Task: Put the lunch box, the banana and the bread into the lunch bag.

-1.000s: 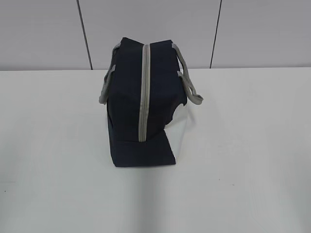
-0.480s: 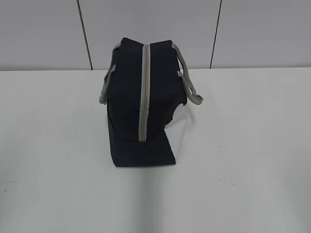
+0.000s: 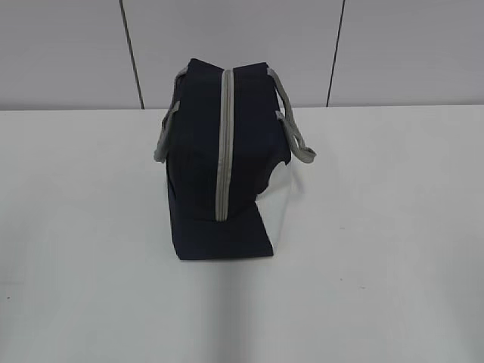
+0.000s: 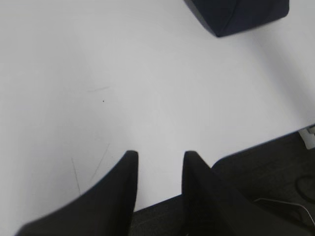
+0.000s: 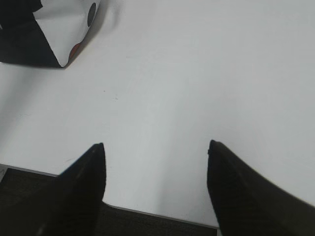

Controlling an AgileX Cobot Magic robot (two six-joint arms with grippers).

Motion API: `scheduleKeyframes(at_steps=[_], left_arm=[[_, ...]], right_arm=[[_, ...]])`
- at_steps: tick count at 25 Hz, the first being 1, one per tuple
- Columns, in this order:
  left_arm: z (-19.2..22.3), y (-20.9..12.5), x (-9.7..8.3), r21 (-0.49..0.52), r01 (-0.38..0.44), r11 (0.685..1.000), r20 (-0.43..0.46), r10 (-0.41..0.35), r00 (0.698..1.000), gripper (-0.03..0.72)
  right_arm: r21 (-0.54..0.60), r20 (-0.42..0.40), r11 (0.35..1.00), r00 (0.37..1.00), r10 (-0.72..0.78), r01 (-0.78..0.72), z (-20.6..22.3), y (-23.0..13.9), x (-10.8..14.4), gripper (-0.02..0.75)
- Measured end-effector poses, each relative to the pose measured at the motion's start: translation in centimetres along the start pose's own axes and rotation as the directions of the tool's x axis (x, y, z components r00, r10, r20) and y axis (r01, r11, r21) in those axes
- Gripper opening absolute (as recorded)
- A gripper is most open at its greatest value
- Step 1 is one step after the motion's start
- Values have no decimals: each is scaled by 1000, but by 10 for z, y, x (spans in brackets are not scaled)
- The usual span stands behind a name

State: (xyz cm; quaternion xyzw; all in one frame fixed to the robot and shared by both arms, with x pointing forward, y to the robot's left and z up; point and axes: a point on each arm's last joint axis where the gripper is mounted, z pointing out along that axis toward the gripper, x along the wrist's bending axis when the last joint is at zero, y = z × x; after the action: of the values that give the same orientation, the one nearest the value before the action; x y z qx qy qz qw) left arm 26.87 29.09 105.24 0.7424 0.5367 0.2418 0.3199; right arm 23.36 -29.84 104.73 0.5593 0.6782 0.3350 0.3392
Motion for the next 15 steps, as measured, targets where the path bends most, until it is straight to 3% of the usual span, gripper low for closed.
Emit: scheduleKeyframes(at_steps=[6,15], left_arm=[[-15,-11,1,-118,74,990,-103,-86,991,235],[-32,-26,-5,-261,112,959,-202,-168,965,235]], right_arm=[[-3,48,1000,998,31,-30,-1,-1,0,478],[-35,116,997,991,72,-68,-5,-3,2,478]])
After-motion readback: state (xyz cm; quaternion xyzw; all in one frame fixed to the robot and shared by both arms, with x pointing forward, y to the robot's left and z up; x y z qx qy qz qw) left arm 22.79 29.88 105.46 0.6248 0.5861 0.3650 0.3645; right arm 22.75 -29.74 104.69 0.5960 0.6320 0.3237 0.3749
